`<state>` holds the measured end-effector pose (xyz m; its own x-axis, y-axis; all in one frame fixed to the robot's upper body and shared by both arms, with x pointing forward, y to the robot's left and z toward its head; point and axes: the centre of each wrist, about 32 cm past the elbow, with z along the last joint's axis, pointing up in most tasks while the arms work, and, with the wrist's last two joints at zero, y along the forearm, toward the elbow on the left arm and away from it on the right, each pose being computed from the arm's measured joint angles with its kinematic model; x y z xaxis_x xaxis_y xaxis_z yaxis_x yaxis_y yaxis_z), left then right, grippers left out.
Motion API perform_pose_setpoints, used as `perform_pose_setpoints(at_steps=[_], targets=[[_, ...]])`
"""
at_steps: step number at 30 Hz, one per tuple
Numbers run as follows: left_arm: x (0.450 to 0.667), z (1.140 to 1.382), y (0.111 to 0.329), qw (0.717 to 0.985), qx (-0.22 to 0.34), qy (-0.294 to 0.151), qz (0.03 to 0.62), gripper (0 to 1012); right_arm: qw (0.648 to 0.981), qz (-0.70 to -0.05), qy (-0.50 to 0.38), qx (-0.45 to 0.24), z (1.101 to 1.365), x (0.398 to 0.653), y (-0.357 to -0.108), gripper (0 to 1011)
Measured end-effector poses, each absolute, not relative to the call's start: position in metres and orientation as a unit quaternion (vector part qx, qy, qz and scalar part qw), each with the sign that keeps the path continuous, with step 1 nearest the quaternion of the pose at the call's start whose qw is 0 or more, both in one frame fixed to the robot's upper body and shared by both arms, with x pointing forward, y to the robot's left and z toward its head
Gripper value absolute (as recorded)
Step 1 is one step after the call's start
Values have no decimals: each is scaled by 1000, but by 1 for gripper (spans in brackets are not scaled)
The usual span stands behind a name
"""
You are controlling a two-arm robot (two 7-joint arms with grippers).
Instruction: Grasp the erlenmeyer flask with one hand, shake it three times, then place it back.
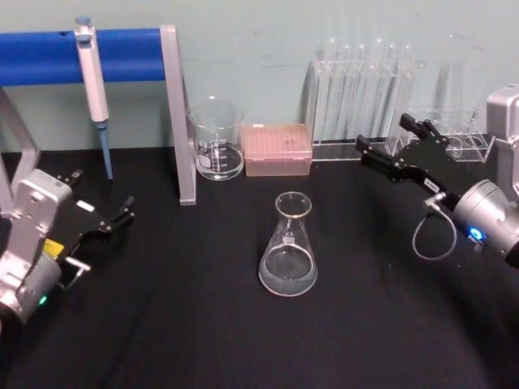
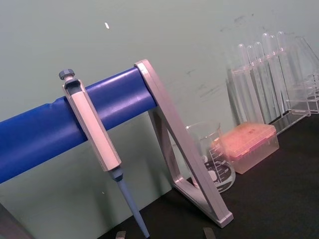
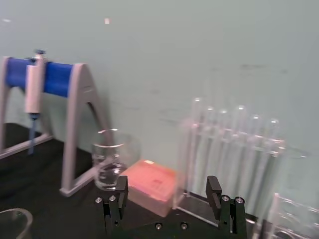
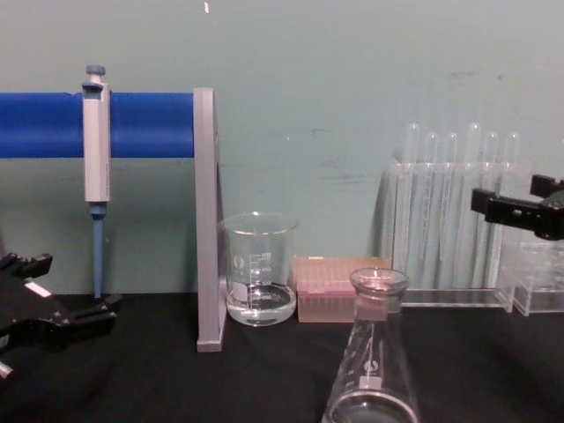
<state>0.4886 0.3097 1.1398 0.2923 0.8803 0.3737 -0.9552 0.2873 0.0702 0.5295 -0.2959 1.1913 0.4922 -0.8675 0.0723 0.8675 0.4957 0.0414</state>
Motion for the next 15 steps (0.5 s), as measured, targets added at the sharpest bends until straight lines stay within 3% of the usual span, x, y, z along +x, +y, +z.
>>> perform_pose_setpoints(at_steps=[15], targets=[[489, 1140, 310, 791, 141, -132, 580, 1001, 832, -553, -26, -45, 1163, 524, -282, 1000]])
